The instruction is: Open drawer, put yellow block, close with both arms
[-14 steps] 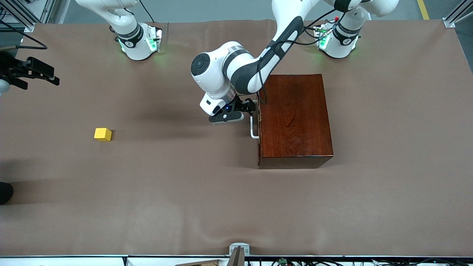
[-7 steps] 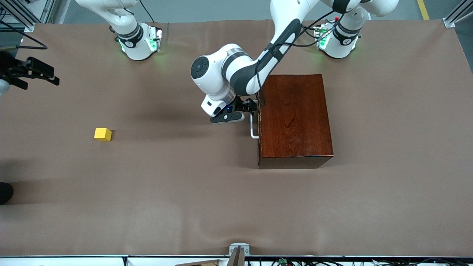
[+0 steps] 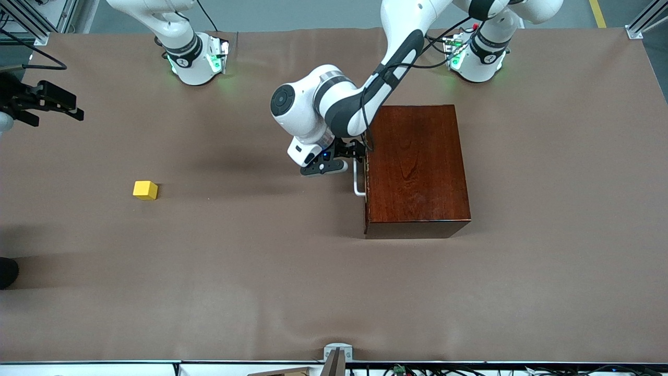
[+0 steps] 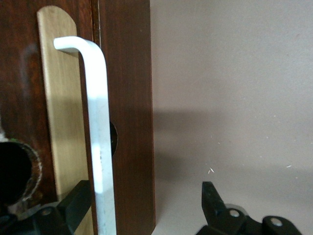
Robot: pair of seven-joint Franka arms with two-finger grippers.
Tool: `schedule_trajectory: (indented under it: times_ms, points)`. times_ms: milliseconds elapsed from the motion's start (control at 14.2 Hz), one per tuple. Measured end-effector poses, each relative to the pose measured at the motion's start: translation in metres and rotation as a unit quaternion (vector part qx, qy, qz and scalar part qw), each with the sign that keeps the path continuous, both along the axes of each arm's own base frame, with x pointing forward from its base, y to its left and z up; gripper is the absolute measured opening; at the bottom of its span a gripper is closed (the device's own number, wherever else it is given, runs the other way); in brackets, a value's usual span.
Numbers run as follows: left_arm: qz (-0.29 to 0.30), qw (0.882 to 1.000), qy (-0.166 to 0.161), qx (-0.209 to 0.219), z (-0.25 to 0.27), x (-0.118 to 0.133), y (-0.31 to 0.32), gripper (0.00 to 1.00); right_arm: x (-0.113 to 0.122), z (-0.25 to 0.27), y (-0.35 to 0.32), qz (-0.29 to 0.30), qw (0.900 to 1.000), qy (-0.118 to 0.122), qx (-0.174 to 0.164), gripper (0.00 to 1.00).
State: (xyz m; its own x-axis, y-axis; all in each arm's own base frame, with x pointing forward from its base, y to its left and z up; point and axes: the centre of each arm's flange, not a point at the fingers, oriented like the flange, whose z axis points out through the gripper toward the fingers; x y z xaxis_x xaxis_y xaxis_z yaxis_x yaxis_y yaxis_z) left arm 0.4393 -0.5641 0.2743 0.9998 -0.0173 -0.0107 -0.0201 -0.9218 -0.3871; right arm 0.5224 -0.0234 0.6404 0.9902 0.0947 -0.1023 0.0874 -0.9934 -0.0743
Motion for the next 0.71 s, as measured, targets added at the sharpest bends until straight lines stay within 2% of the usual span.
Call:
schedule_trajectory:
  times_ms: [494, 706]
  points:
    - [0.017, 0.999, -0.028, -0.034, 0.000, 0.005, -0.009, 1.00, 0.000, 0.000, 0.000, 0.000, 1.000, 0.000, 0.000, 1.00]
    - [0.036, 0.996, -0.040, -0.070, 0.006, 0.005, -0.020, 1.00, 0.000, 0.000, 0.000, 0.000, 1.000, 0.000, 0.000, 1.00]
